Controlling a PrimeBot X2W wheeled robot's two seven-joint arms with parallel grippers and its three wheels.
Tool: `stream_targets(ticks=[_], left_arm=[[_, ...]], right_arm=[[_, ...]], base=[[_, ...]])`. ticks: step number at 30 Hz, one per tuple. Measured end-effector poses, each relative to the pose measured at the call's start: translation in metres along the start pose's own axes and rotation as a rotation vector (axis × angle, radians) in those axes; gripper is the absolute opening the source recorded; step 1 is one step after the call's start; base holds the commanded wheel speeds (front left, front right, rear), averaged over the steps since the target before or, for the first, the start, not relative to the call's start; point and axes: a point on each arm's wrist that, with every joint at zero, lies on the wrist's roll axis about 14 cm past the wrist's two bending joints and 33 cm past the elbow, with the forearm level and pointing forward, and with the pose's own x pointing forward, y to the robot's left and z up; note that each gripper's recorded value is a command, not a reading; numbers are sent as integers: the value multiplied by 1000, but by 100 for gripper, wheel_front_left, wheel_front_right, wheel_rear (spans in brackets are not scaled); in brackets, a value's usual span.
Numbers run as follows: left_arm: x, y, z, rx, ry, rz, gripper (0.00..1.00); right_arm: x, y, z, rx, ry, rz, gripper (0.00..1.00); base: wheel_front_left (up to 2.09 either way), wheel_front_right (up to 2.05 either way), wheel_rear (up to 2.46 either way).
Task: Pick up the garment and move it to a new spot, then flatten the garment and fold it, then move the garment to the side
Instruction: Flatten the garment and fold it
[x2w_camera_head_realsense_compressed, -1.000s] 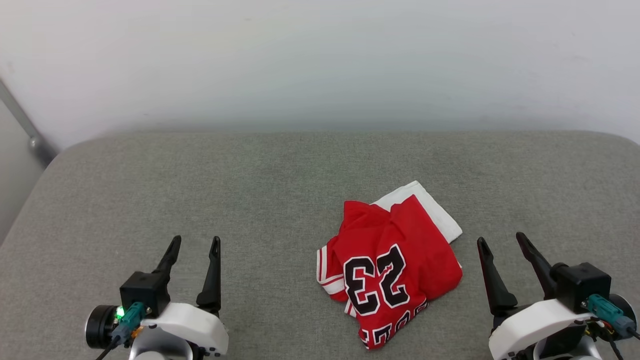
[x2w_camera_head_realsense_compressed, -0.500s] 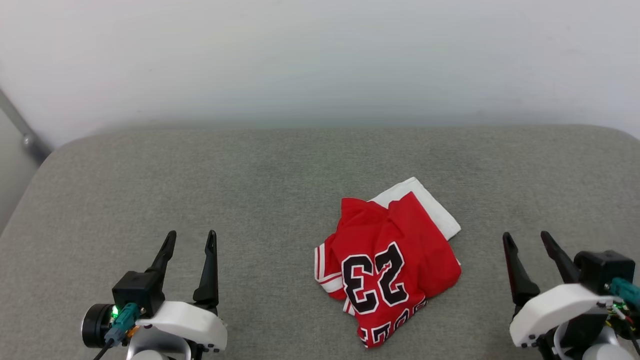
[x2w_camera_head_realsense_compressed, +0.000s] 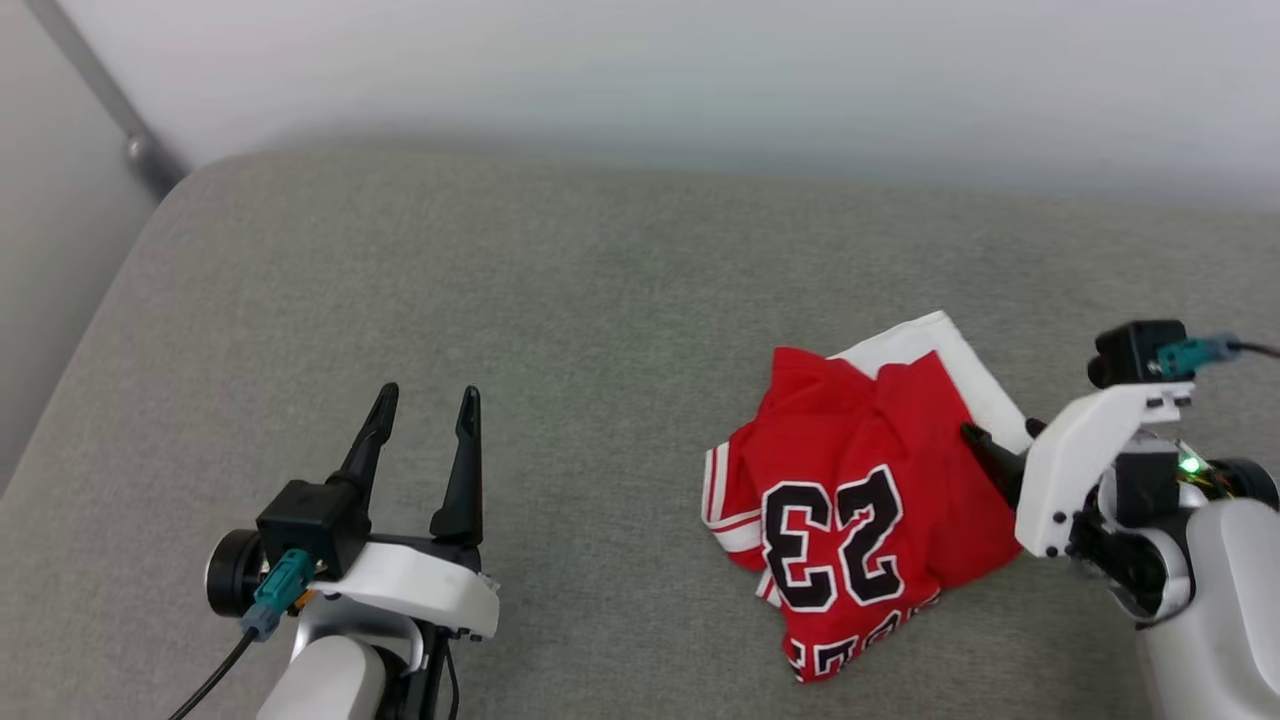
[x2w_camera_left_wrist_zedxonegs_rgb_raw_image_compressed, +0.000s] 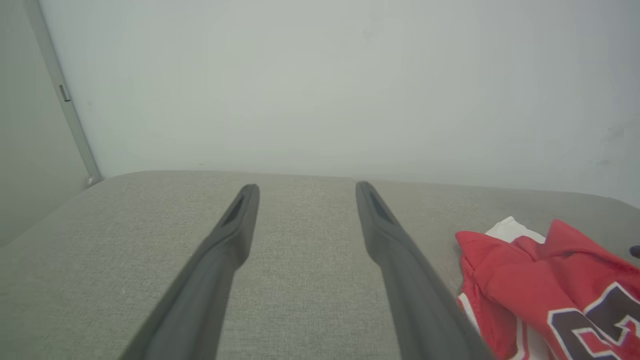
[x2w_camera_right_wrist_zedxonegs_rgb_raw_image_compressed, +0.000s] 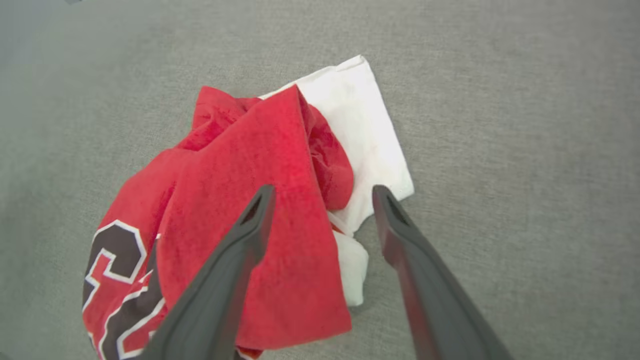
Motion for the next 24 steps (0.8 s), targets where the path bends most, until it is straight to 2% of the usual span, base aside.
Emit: stream_targets(ticks=[3, 10, 11, 12, 13, 14, 19, 24], left_arm=[[1, 7, -6, -2, 17, 21, 100], [2, 21, -16, -5, 43, 63, 100], [2, 22, -17, -5, 45, 66, 100], [1, 22, -18, -8, 48, 71, 100], [2, 22, -19, -7, 47, 71, 100], [2, 23, -18, -6, 45, 71, 100], [1, 22, -18, 3, 44, 67, 100], [0, 15, -14, 5, 29, 46, 100]], right_arm=[[17, 13, -12, -13, 136, 50, 100], [38, 17, -44, -15, 357, 80, 100], [39, 20, -49, -15, 380, 87, 48], [40, 24, -50, -4, 388, 103, 48], [39, 27, -49, 0, 383, 116, 7], [38, 30, -48, -5, 383, 123, 0], [25, 41, -17, -61, 256, 153, 0], [-6, 43, 9, -143, 109, 148, 0]], base=[[0, 0, 0], [0, 0, 0], [0, 0, 0], [0, 0, 0], [0, 0, 0], [0, 0, 0], [0, 0, 0], [0, 0, 0]])
